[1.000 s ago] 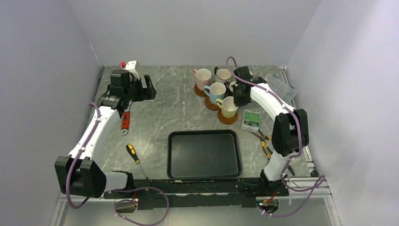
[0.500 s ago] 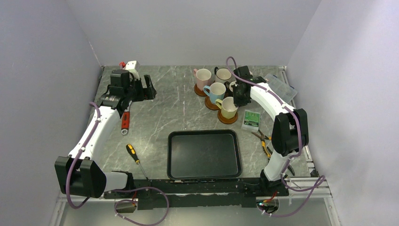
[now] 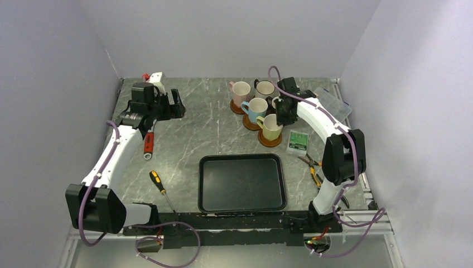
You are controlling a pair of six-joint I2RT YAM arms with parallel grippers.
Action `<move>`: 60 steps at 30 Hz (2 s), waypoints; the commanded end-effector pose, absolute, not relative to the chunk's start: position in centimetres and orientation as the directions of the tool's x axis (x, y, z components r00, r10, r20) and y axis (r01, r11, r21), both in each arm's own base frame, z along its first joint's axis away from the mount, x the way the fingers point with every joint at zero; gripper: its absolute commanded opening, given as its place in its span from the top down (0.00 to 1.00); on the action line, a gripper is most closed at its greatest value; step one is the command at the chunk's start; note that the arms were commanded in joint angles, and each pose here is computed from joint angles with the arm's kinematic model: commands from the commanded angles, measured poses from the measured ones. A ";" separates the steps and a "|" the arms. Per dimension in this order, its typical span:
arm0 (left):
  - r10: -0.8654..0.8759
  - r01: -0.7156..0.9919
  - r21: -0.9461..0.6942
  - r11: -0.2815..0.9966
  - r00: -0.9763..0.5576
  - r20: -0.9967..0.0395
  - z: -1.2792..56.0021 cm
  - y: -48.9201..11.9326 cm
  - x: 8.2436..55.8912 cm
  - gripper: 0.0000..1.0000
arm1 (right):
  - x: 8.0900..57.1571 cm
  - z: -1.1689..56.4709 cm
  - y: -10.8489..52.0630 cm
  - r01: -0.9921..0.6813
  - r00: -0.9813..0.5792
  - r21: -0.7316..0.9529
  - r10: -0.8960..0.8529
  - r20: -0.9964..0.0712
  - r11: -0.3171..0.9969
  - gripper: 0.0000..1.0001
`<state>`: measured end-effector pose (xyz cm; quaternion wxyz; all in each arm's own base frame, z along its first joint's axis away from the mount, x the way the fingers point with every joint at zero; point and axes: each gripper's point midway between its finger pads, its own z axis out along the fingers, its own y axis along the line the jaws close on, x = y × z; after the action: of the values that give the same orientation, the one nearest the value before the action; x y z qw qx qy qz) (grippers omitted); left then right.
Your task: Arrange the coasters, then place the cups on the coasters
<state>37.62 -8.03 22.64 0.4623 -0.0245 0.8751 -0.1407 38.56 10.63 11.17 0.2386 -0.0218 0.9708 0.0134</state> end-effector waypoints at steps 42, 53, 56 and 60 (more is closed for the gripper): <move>-0.224 -0.070 -0.215 0.974 -0.162 -0.961 31.4 -1.4 35.7 0.06 | 35.8 32.5 0.5 0.118 -0.212 0.150 0.173 -0.962 0.982 0.00; -0.201 -0.087 -0.197 0.977 -0.039 -0.979 33.4 -0.4 33.9 0.06 | 32.6 32.9 -0.8 0.132 -0.025 0.112 0.116 -0.993 0.985 0.00; -0.199 -0.096 -0.194 0.976 -0.041 -0.979 33.3 -0.3 33.9 0.06 | 32.7 33.0 -0.6 0.121 -0.022 0.111 0.115 -0.993 0.986 0.00; -0.199 -0.081 -0.195 0.978 -0.045 -0.979 33.1 -0.5 34.0 0.06 | 32.7 33.1 -0.6 0.118 -0.019 0.108 0.111 -0.994 0.987 0.00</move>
<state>33.73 -0.66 31.74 0.6624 -0.1029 0.7406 -0.0472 32.53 -0.43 30.45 0.6595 0.0840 0.7470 -0.0001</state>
